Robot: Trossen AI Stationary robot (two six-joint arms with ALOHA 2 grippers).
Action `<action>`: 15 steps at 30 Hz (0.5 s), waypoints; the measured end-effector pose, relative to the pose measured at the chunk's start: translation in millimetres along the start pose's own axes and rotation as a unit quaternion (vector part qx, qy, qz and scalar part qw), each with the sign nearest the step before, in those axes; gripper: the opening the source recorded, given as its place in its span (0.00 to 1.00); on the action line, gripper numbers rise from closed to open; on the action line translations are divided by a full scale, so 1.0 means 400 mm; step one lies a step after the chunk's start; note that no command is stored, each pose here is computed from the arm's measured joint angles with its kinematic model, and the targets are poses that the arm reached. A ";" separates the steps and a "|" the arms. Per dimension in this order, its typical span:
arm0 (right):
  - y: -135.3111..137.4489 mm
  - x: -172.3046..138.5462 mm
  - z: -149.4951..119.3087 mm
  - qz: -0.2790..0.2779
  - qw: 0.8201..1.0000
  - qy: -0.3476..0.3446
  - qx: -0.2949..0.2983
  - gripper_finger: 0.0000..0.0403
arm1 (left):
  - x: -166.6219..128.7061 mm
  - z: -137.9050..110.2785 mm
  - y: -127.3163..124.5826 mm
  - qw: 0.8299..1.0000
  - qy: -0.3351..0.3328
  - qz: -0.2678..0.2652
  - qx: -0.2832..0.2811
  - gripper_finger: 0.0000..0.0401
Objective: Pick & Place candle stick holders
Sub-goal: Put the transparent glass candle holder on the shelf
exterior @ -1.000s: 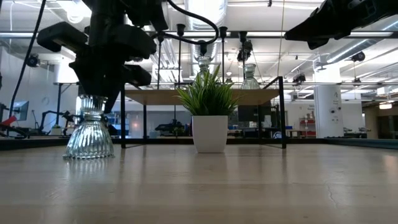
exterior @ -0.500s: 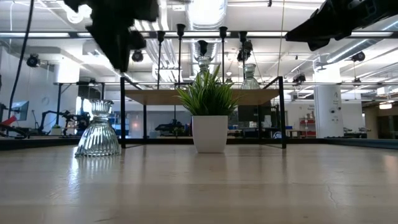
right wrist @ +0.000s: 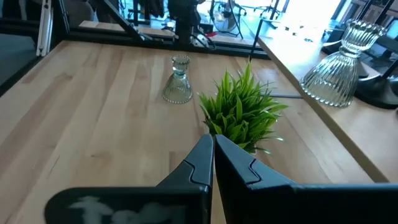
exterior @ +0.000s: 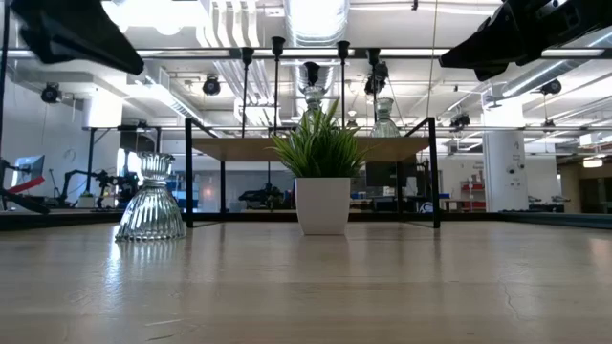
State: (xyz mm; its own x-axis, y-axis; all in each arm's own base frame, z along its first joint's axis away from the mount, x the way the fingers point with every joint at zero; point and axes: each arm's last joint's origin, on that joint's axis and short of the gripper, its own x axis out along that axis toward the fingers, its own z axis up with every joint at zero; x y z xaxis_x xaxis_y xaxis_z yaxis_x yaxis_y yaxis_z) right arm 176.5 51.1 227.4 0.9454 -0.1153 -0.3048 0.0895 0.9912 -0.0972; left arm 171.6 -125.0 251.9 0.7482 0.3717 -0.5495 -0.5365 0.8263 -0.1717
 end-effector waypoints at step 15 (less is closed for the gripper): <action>0.000 0.000 0.005 -0.003 1.000 -0.010 0.004 0.02 | 0.148 -0.212 -0.059 0.995 0.015 0.096 0.025 0.01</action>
State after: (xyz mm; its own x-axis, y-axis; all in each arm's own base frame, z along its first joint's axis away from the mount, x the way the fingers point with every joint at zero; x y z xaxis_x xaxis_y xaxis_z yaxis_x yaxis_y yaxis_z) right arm 177.2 51.2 229.2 0.9512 -0.1200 -0.2843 0.0975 0.9910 -0.0919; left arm 195.3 -158.5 154.0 0.6212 0.5132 -0.5922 -0.6482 0.7612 -0.0203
